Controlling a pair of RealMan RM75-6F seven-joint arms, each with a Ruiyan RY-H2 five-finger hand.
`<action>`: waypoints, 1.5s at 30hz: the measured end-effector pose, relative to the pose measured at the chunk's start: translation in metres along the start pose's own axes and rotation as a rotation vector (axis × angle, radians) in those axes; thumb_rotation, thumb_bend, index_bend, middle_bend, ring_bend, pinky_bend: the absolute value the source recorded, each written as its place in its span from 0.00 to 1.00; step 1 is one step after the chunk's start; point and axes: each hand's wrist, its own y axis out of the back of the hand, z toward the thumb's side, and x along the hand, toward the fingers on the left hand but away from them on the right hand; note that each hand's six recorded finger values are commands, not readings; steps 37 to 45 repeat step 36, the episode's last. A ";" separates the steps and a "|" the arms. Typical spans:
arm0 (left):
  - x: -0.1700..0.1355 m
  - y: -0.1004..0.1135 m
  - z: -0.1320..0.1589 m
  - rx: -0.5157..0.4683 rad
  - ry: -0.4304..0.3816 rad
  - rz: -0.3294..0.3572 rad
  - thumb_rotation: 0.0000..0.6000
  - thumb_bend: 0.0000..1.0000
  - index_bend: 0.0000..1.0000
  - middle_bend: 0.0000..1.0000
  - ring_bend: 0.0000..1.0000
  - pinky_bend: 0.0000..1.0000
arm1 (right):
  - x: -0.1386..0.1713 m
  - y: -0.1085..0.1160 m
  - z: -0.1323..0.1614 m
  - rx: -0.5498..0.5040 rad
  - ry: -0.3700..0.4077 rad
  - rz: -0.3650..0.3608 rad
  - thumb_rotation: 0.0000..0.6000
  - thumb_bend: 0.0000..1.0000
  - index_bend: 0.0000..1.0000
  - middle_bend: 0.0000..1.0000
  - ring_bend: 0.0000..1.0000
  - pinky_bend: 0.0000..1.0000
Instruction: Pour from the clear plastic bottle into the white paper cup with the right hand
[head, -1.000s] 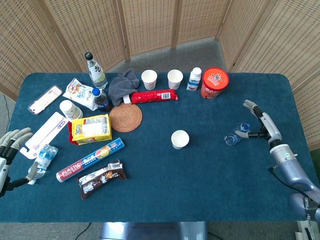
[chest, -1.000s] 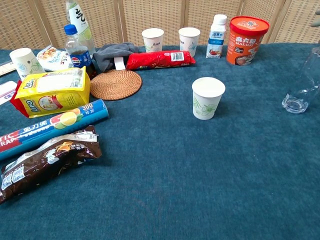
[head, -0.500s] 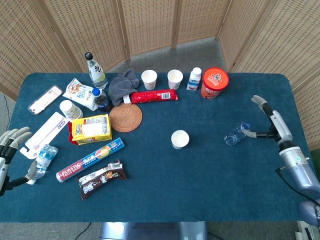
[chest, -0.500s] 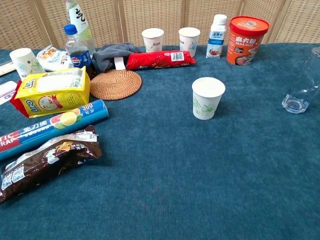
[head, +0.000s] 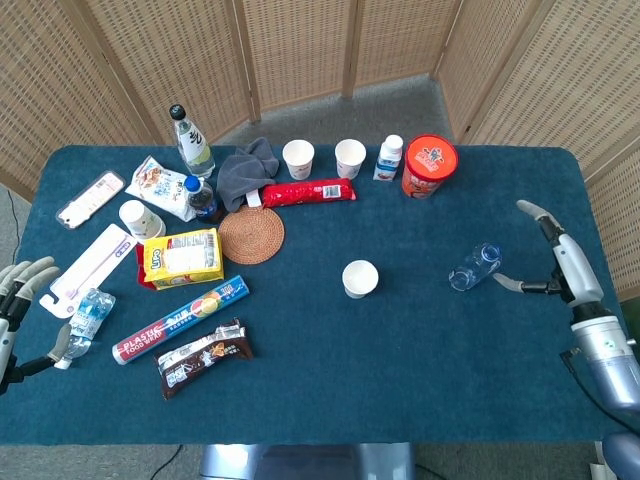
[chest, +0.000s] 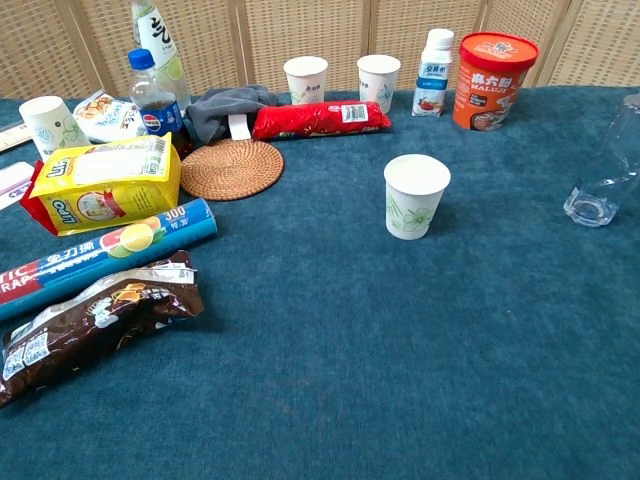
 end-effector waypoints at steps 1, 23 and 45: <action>0.000 -0.001 0.000 0.003 0.003 -0.003 0.75 0.50 0.12 0.12 0.09 0.05 | 0.003 -0.001 -0.001 0.028 -0.001 0.001 1.00 0.14 0.13 0.09 0.00 0.00; -0.008 -0.013 -0.007 0.056 0.039 -0.025 0.76 0.50 0.12 0.12 0.08 0.03 | 0.074 0.008 -0.030 0.519 -0.066 -0.071 1.00 0.16 0.26 0.23 0.01 0.00; -0.008 -0.018 -0.006 0.064 0.032 -0.028 0.75 0.50 0.12 0.12 0.08 0.03 | 0.108 0.007 -0.052 0.775 -0.163 -0.070 1.00 0.16 0.27 0.24 0.01 0.00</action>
